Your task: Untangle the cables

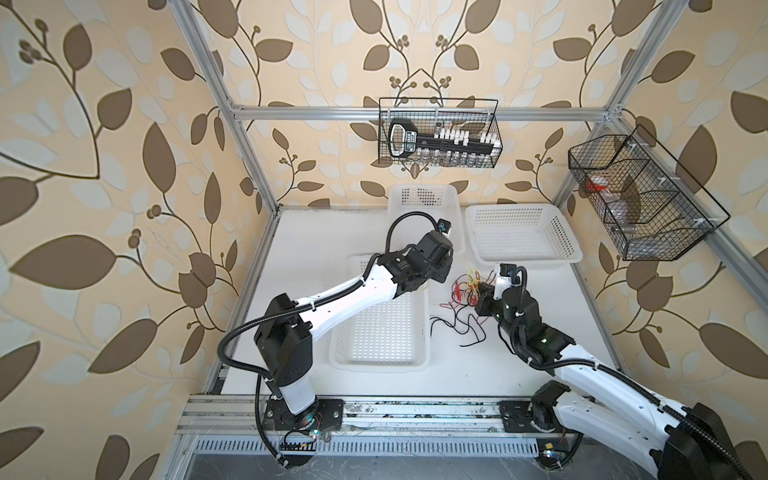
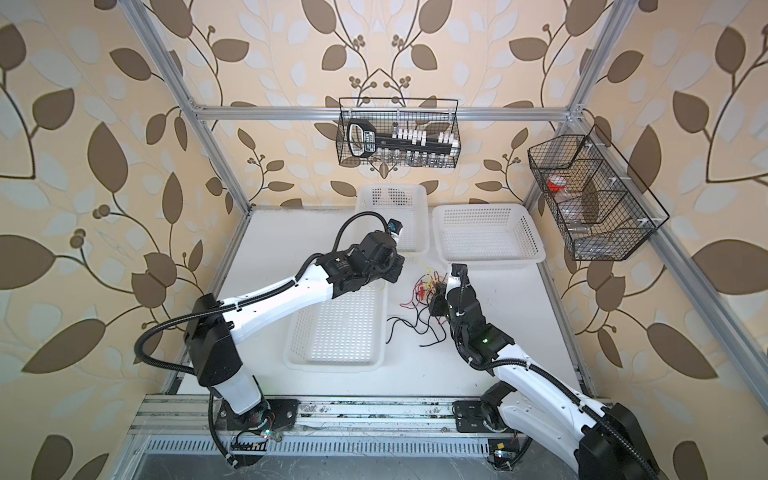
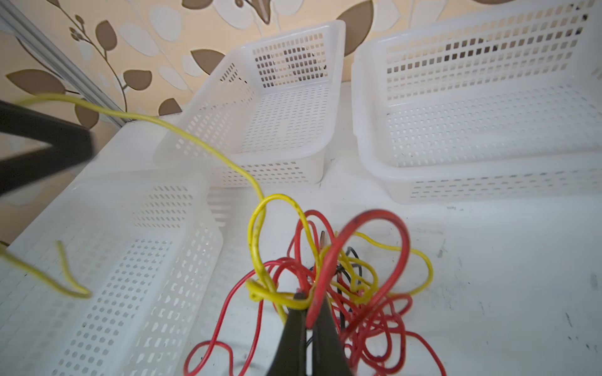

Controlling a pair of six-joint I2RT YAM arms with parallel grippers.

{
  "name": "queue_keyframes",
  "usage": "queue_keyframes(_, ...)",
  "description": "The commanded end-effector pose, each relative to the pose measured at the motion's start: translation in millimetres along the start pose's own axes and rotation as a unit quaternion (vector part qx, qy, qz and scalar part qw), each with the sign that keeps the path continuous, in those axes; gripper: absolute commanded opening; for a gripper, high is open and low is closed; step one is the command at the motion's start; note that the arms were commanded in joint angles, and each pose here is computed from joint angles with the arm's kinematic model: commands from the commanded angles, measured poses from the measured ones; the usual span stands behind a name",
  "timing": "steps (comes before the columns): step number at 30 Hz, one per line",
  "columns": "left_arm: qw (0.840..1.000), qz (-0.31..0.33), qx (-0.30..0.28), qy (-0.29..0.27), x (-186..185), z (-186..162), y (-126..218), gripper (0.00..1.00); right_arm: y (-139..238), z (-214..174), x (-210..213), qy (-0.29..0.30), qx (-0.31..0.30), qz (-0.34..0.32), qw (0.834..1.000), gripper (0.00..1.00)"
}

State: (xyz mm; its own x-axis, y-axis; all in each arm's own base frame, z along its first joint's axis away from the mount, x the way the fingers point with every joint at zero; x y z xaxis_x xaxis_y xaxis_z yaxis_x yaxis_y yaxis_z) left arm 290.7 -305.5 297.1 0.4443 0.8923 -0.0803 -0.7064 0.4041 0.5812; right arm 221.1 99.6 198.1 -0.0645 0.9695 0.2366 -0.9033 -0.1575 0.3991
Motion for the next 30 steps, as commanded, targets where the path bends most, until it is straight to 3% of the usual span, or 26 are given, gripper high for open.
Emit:
queue_keyframes(1,0.996,0.036,-0.082,0.027,21,28,46,0.00,-5,-19,-17,-0.036,0.030,-0.039,0.998,0.00)
queue_keyframes(15,0.977,0.096,-0.170,0.090,82,31,126,0.00,-11,-40,-39,-0.058,0.074,-0.100,0.991,0.00)
queue_keyframes(25,0.982,0.045,-0.162,0.087,77,29,129,0.00,-14,-39,-40,-0.048,0.092,-0.117,0.988,0.00)
queue_keyframes(30,0.981,0.057,-0.161,0.090,78,29,126,0.00,-10,-41,-53,-0.057,0.098,-0.167,0.979,0.00)
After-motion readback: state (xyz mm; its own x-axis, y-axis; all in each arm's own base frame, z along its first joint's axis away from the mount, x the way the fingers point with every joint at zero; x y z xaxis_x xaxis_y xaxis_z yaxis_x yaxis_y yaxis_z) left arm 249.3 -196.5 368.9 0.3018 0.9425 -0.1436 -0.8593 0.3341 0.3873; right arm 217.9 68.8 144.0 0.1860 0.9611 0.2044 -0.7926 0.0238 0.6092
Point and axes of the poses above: each gripper's point midway between its finger pads, its own y axis back along the fingers, its own x axis along the line the jaws close on, z = x × y, the point moved 9 cm from there along y, back along the fingers, and after that the axes turned 1 degree about y, right-handed, at the moved point
